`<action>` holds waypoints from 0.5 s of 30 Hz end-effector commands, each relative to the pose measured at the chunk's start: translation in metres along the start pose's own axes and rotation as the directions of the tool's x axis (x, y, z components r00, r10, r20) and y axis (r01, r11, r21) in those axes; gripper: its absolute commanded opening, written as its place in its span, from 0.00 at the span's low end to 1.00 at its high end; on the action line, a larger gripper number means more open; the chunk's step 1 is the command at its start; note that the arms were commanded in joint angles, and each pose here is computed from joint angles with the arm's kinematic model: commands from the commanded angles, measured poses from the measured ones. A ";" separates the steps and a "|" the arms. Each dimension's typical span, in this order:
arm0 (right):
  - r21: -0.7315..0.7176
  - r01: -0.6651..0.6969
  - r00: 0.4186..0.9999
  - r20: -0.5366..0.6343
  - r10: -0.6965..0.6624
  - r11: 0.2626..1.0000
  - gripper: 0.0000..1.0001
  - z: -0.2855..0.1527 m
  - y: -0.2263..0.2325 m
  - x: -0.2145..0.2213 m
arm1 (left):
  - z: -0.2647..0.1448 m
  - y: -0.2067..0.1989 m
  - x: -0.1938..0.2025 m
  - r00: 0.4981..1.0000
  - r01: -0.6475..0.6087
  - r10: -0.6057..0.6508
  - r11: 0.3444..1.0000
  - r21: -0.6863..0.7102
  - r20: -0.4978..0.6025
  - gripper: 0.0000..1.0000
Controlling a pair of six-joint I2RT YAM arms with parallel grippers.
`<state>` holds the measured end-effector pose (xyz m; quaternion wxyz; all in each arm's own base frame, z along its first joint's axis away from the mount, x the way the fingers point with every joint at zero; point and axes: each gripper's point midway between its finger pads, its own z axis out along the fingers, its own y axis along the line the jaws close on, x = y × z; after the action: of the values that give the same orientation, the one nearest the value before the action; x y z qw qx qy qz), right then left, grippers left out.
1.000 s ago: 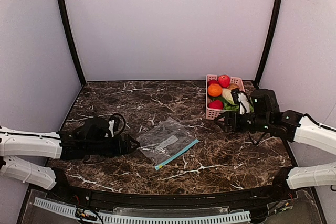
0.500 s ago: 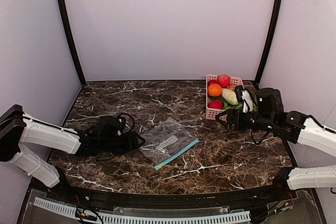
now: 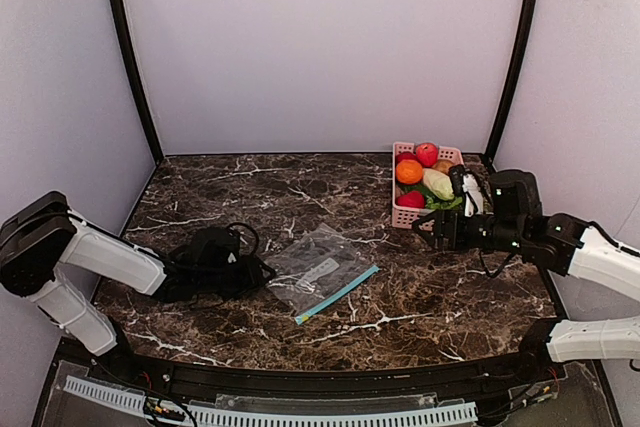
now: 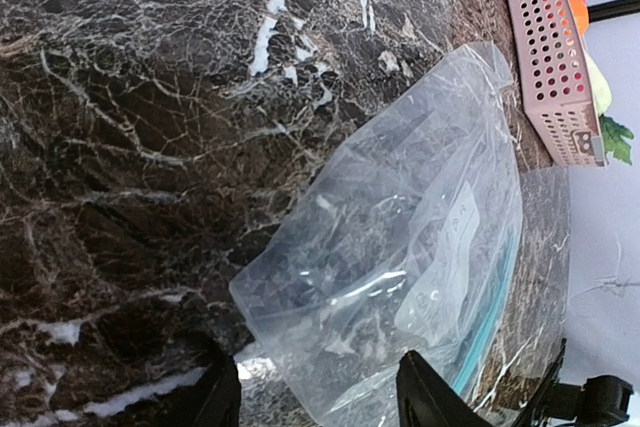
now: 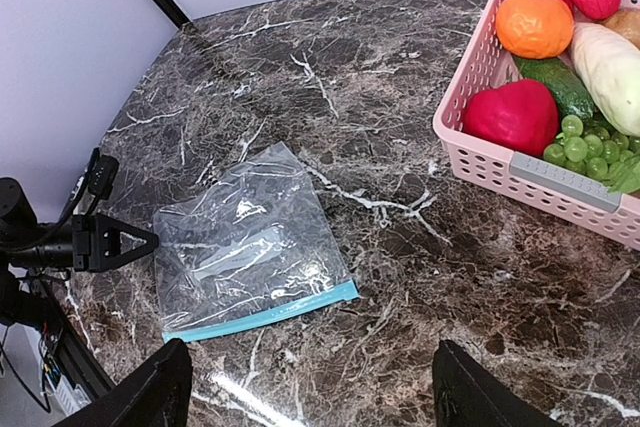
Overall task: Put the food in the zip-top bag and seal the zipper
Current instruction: Pick up the zipper food storage bag at the center of the board.
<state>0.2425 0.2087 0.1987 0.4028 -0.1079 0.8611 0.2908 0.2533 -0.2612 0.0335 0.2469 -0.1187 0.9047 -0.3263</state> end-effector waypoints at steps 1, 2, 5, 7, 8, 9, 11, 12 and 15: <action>0.013 -0.008 1.000 -0.014 0.008 1.000 0.81 0.004 -0.004 0.008 | 0.006 0.000 -0.003 0.999 0.043 -0.043 0.999 0.018 0.018 0.50; 0.016 -0.007 1.000 -0.018 0.007 1.000 0.82 0.004 -0.005 0.010 | 0.009 -0.002 -0.004 0.998 0.051 -0.052 0.998 0.031 0.020 0.47; 0.032 -0.012 0.999 -0.030 0.013 0.999 0.82 0.005 -0.009 0.014 | 0.013 -0.007 -0.006 0.998 0.052 -0.053 0.998 0.047 0.024 0.40; 0.043 -0.018 0.999 -0.039 0.019 0.999 0.82 0.005 -0.012 0.018 | 0.014 -0.008 -0.008 0.999 0.045 -0.046 0.998 0.043 0.029 0.26; 0.043 -0.018 0.999 -0.043 0.020 0.999 0.82 0.005 -0.012 0.019 | 0.014 -0.009 -0.009 0.998 0.044 -0.046 0.998 0.046 0.033 0.22; 0.045 -0.019 0.999 -0.050 0.021 0.999 0.82 0.006 -0.013 0.021 | 0.013 -0.011 -0.010 0.998 0.040 -0.042 0.998 0.049 0.037 0.15; 0.045 -0.020 0.998 -0.060 0.023 0.999 0.82 0.005 -0.014 0.024 | 0.010 -0.014 -0.012 0.999 0.029 -0.031 0.998 0.060 0.041 0.08; 0.043 -0.021 0.998 -0.064 0.023 0.999 0.82 0.005 -0.013 0.025 | 0.006 -0.018 -0.014 0.998 0.025 -0.028 0.997 0.073 0.047 0.06; 0.029 -0.020 0.998 -0.066 0.022 0.999 0.82 0.002 -0.011 0.025 | -0.009 -0.032 -0.021 0.998 -0.020 0.012 0.993 0.115 0.069 0.01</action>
<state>0.2376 0.2032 0.1795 0.3808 -0.1010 0.8762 0.2775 0.2630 -0.2692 0.0328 0.2538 -0.1319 0.8937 -0.3457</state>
